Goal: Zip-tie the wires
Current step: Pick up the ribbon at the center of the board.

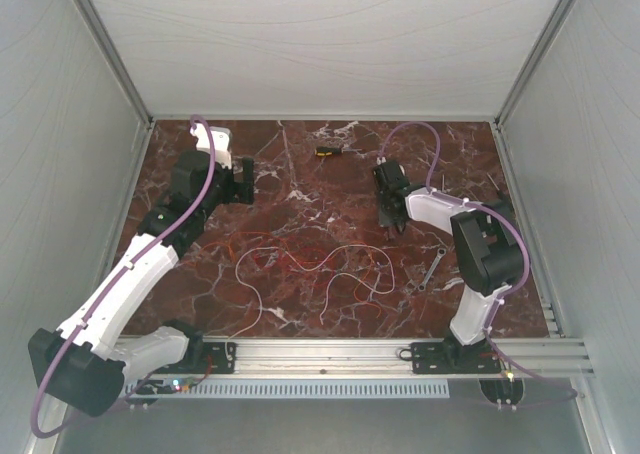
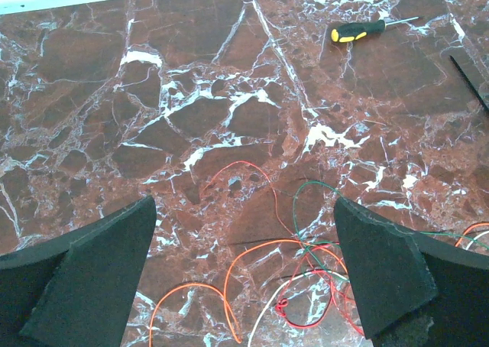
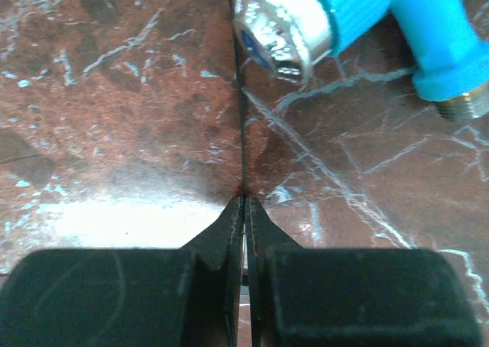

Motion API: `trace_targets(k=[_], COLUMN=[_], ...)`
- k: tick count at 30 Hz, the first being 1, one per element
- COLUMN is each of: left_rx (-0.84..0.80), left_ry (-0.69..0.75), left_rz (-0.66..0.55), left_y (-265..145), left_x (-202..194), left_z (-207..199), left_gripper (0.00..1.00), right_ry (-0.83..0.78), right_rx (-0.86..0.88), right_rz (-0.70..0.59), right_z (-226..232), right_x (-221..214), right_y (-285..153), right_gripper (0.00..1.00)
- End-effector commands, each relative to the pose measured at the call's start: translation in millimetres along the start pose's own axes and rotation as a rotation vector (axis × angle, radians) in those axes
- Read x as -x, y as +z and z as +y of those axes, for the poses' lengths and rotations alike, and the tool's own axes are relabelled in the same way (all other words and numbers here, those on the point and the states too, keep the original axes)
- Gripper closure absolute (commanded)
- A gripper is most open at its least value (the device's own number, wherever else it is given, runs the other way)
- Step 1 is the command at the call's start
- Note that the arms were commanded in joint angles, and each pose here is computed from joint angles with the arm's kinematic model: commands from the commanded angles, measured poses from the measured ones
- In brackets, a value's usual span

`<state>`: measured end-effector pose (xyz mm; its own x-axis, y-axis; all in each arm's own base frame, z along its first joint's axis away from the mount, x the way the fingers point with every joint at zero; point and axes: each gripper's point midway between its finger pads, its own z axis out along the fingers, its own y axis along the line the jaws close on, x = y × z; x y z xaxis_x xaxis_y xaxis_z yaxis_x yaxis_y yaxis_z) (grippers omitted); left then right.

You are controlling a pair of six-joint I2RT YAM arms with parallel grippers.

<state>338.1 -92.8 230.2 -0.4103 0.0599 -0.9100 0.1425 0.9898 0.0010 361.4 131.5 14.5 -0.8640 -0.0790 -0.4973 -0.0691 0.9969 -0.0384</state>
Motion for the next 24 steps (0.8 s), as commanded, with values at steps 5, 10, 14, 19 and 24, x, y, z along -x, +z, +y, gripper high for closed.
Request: trace_targets(k=[5,10,14,19,24], left_rx=[-0.016,-0.035,-0.077,-0.186,-0.361], left_ry=[-0.011,-0.012,-0.012,-0.039,-0.083], left_rz=[-0.069,-0.078,-0.095,-0.184,-0.395], left_y=[-6.3,-7.9,-11.7,-22.2,-46.7], left_x=[21.7,23.4,27.3,41.2,66.6], left_z=[-1.4,-4.6,-11.3,-29.4,-55.3], left_gripper=[0.0,0.0,0.0,0.01,0.02], right_ry=[0.071,0.177,0.308,0.551,0.831], right_rx=[0.281,0.411,0.529,0.712,0.845], right_rz=[-0.092,-0.216,-0.293,-0.352,-0.403], right_z=[60.6,81.7,93.9,104.9,107.4], right_x=[31.5,62.7,78.6,88.6,98.7], right_y=[-41.8,-89.7,-130.5,-180.4,-232.2], right_gripper=[1.0,1.0,1.0,1.0,1.0])
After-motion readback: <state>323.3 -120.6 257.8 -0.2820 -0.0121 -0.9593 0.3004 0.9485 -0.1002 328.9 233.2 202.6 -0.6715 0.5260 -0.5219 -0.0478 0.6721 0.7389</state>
